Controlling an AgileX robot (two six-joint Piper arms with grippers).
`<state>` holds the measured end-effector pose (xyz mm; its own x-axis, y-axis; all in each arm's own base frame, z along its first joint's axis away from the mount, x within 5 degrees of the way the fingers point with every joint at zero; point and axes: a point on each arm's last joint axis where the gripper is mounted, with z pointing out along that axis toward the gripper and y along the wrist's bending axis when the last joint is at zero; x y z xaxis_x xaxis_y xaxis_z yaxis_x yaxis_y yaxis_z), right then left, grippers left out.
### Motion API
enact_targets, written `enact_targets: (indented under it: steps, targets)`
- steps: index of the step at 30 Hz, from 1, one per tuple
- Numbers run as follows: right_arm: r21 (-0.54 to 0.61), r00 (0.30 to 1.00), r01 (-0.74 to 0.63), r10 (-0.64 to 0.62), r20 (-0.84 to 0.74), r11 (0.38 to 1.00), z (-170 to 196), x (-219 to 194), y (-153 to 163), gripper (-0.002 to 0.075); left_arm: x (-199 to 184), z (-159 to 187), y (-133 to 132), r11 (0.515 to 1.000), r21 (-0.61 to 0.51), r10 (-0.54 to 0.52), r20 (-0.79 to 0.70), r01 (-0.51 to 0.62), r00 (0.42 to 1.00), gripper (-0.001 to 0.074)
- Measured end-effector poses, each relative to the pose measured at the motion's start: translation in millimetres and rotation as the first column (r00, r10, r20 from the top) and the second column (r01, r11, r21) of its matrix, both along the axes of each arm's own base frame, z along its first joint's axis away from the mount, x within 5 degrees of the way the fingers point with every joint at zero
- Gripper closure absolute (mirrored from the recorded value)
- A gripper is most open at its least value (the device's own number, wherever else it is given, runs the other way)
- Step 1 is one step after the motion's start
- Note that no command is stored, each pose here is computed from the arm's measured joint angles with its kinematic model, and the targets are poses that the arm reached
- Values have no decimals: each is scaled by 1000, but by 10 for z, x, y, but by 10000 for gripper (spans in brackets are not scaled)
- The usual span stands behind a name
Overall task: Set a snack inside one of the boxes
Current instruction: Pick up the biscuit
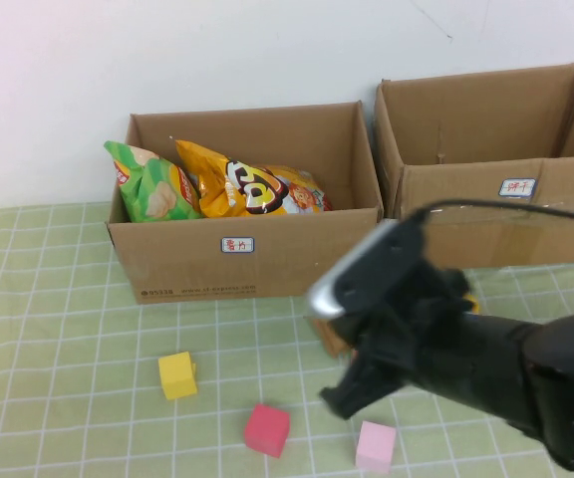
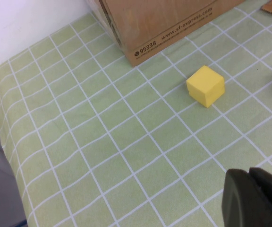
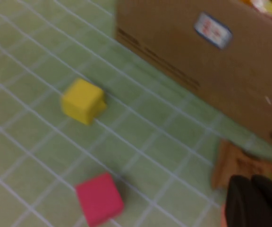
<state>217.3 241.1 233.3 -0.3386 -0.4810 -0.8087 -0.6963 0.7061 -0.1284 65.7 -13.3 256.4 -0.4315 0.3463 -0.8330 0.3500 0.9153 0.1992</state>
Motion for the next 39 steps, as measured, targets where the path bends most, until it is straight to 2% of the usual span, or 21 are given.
enact_targets:
  steps: [5, 12, 18, 19, 21, 24, 26, 28, 31, 33, 36, 39]
  targets:
    - [-9, 985, 133, -133, -113, 991, -274, 95, -276, 728, 0, 0, 0, 1000, 0, 0, 0, 0, 1000, 736]
    - [27, 977, 5, 0, -213, 1000, -491, 59, -466, 728, 0, 0, 0, 1000, 0, 0, 0, 0, 1000, 736]
    - [52, 952, 43, -25, -304, 998, -633, 13, -622, 728, 0, 0, 0, 1000, 0, 0, 0, 0, 1000, 736]
    - [62, 949, 26, -6, -314, 998, -640, 0, -624, 728, 0, 0, 0, 1000, 0, 0, 0, 0, 1000, 736]
    - [105, 933, -79, 111, -342, 991, -641, -70, -591, 728, 0, 0, 0, 1000, 0, 0, 0, 0, 1000, 736]
    - [193, 852, -271, 328, -407, 943, -584, -224, -495, 728, 0, 0, 0, 1000, 0, 0, 0, 0, 1000, 736]
    - [195, 791, -364, 413, -452, 911, -535, -282, -464, 728, 0, 0, 0, 1000, 0, 0, 0, 0, 1000, 736]
    - [149, 748, -413, 427, -508, 899, -497, -290, -470, 728, 0, 0, 0, 1000, 0, 0, 0, 0, 1000, 736]
    - [-16, 729, -442, 348, -590, 897, -447, -224, -544, 728, 0, 0, 0, 1000, 0, 0, 0, 0, 1000, 736]
    - [-176, 760, -409, 227, -608, 896, -398, -119, -629, 728, 0, 0, 0, 1000, 0, 0, 0, 0, 1000, 736]
    - [-386, 849, -259, 18, -528, 885, -272, 104, -750, 728, 0, 0, 0, 1000, 0, 0, 0, 0, 1000, 736]
    - [-445, 911, -40, -151, -385, 895, -131, 320, -799, 728, 0, 0, 0, 1000, 0, 0, 0, 0, 1000, 736]
